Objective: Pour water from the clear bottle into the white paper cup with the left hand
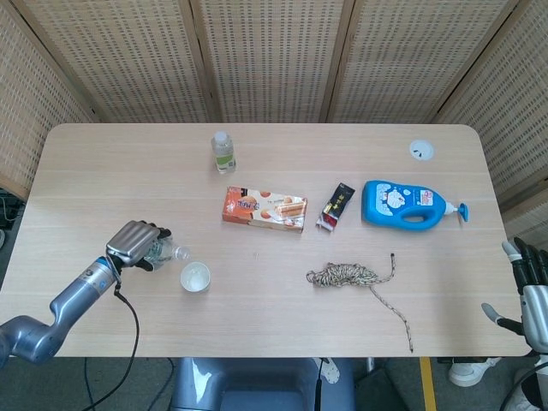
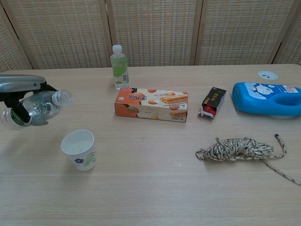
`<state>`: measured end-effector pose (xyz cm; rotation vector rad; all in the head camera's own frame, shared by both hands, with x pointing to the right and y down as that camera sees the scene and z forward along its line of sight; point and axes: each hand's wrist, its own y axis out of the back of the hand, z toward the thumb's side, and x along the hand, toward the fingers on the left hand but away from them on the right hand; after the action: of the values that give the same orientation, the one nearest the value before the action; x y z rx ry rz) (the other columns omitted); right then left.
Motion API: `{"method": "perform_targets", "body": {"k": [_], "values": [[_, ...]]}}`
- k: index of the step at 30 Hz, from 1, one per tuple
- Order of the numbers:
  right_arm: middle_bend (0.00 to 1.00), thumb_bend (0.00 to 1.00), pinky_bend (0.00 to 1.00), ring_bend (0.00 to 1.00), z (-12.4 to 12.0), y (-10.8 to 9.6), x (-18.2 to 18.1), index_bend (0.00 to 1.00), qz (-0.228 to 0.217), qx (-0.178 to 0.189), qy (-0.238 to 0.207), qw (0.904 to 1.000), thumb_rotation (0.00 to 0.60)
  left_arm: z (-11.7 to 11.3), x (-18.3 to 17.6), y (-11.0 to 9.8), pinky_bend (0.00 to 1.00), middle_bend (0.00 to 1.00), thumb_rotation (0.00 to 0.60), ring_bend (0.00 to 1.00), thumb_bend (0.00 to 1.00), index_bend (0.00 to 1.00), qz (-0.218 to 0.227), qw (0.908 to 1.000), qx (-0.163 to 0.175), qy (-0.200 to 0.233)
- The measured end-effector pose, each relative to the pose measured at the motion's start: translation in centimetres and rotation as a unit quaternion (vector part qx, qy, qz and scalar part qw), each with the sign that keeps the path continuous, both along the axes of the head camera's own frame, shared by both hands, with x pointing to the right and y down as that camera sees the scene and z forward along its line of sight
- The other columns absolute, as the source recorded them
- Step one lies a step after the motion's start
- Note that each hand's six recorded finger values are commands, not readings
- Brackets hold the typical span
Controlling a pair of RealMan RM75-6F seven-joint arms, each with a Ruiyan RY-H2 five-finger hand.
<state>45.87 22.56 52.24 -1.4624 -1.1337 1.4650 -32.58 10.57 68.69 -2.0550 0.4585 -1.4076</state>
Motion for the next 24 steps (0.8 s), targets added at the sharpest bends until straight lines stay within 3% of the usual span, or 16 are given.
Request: {"method": "perform_targets", "body": {"k": [4,7,10,13,17,24], "values": [[0.0,0.0,0.0,0.0,0.1,0.0,-0.1,0.0,-0.001,-0.002,0.001,1.0,0.6,-0.5,-0.7,-1.1,0.45,0.53,0.6,0.39,0.5,0.62,-0.076,0.9954,-0.017,0.056],[0.0,0.0,0.0,0.0,0.2,0.0,-0.1,0.0,-0.002,-0.003,0.002,1.0,0.6,-0.8,-1.3,-2.1,0.44,0.53,0.6,0.39,0.5,0.62,-0.143,0.9832,-0.025,0.11],[0.0,0.0,0.0,0.0,0.3,0.0,-0.2,0.0,-0.004,-0.005,0.003,1.0,0.6,-0.9,-1.7,-3.1,0.44,0.53,0.6,0.39,0.5,0.62,-0.207,0.963,-0.028,0.17],[0.0,0.0,0.0,0.0,0.5,0.0,-0.3,0.0,-0.004,-0.007,0.005,1.0,0.6,-0.9,-2.0,-4.0,0.44,0.52,0.6,0.39,0.5,0.59,-0.261,0.9375,-0.02,0.23],[0.0,0.0,0.0,0.0,0.8,-0.1,-0.3,0.0,-0.004,-0.012,0.008,0.9999,0.6,0.2,-1.4,-4.6,0.44,0.52,0.6,0.39,0.5,0.57,-0.323,0.8945,0.0,0.309],[0.0,0.0,0.0,0.0,0.9,-0.1,-0.5,0.0,-0.007,-0.012,0.006,0.9999,0.6,3.3,-0.1,-4.1,0.44,0.49,0.6,0.39,0.49,0.52,-0.399,0.8335,0.018,0.381]]}}
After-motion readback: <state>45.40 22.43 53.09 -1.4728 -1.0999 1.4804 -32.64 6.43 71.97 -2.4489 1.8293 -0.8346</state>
